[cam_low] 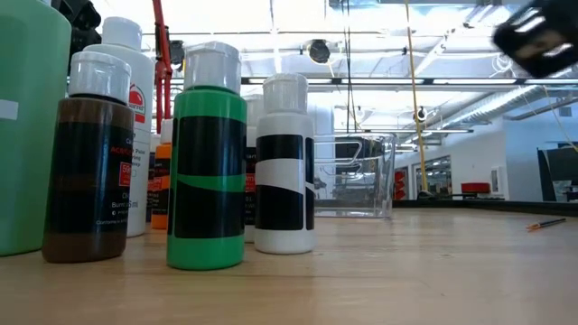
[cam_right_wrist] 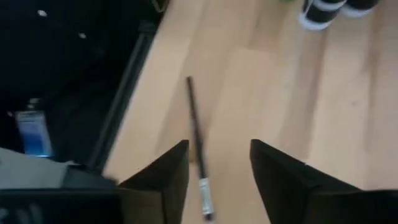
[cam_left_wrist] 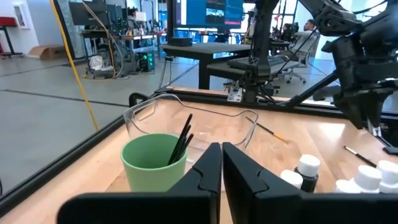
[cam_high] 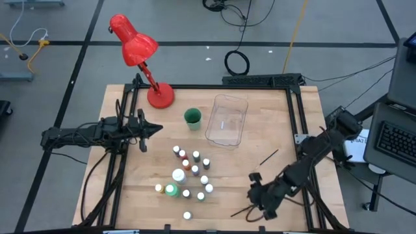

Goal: Pick & Place Paint Supplies
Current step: Put the black paint brush into the green cup

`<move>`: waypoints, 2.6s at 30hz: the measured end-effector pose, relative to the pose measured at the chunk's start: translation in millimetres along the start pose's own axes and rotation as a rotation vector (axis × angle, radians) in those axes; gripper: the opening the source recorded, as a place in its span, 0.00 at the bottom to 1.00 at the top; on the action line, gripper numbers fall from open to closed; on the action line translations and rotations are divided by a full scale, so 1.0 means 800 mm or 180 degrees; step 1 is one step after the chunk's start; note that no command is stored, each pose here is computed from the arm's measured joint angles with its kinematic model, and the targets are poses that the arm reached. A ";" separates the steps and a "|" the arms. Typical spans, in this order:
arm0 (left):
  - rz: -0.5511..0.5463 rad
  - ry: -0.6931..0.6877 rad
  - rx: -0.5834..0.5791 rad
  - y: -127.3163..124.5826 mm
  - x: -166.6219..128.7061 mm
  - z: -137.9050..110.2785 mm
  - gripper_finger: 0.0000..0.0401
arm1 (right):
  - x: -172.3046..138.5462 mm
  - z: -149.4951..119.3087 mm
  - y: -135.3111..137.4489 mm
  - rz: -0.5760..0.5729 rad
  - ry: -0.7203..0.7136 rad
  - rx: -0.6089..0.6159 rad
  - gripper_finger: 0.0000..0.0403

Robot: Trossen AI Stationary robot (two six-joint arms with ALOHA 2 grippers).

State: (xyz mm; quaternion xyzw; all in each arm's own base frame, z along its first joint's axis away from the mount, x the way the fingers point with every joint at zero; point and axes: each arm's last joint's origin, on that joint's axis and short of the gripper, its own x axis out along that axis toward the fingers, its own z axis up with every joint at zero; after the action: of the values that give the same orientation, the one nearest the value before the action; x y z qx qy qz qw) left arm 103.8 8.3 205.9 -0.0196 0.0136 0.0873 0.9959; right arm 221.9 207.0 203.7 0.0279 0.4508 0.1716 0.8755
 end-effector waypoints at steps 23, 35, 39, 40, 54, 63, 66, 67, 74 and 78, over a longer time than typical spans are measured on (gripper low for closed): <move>0.0003 0.0055 0.0010 0.000 0.000 -0.002 0.06 | 0.042 -0.062 0.029 -0.0334 0.0456 0.0066 0.44; -0.0001 0.0017 0.0017 0.000 0.000 -0.001 0.06 | 0.071 -0.077 0.021 -0.0507 0.0741 -0.0242 0.43; -0.0015 0.0019 0.0010 0.000 0.000 0.000 0.06 | 0.071 -0.078 0.021 -0.0509 0.0761 -0.0299 0.36; -0.0023 0.0019 0.0006 0.000 0.000 0.000 0.06 | 0.071 -0.078 0.021 -0.0505 0.0768 -0.0323 0.33; -0.0024 -0.0028 0.0025 0.000 0.000 0.002 0.06 | 0.059 -0.074 0.021 -0.0489 0.0720 -0.0477 0.01; -0.0245 -0.0007 0.0021 -0.003 0.000 0.001 0.06 | -0.010 -0.032 0.015 -0.0851 -0.0179 -0.1045 0.01; -0.0370 0.0074 0.0069 -0.005 0.004 -0.002 0.06 | -0.031 -0.008 -0.008 -0.1352 -0.0560 -0.1141 0.00; -0.0389 0.0108 0.0069 -0.005 0.006 -0.003 0.06 | -0.036 0.001 -0.018 -0.1506 -0.0701 -0.1149 0.00; -0.0564 0.0357 -0.0006 -0.009 0.025 -0.011 0.06 | -0.044 0.032 -0.121 -0.0981 -0.1718 -0.1334 0.00; -0.1049 0.0376 0.0235 -0.018 0.039 -0.015 0.06 | -0.037 0.031 -0.171 -0.0656 -0.2296 -0.1439 0.00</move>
State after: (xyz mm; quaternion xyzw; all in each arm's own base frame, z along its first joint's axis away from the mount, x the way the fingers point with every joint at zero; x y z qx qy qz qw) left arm 136.7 -0.7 193.7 0.0099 0.0718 -0.0790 0.9942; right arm 263.5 71.2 213.0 -0.1514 0.0678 0.1569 0.9736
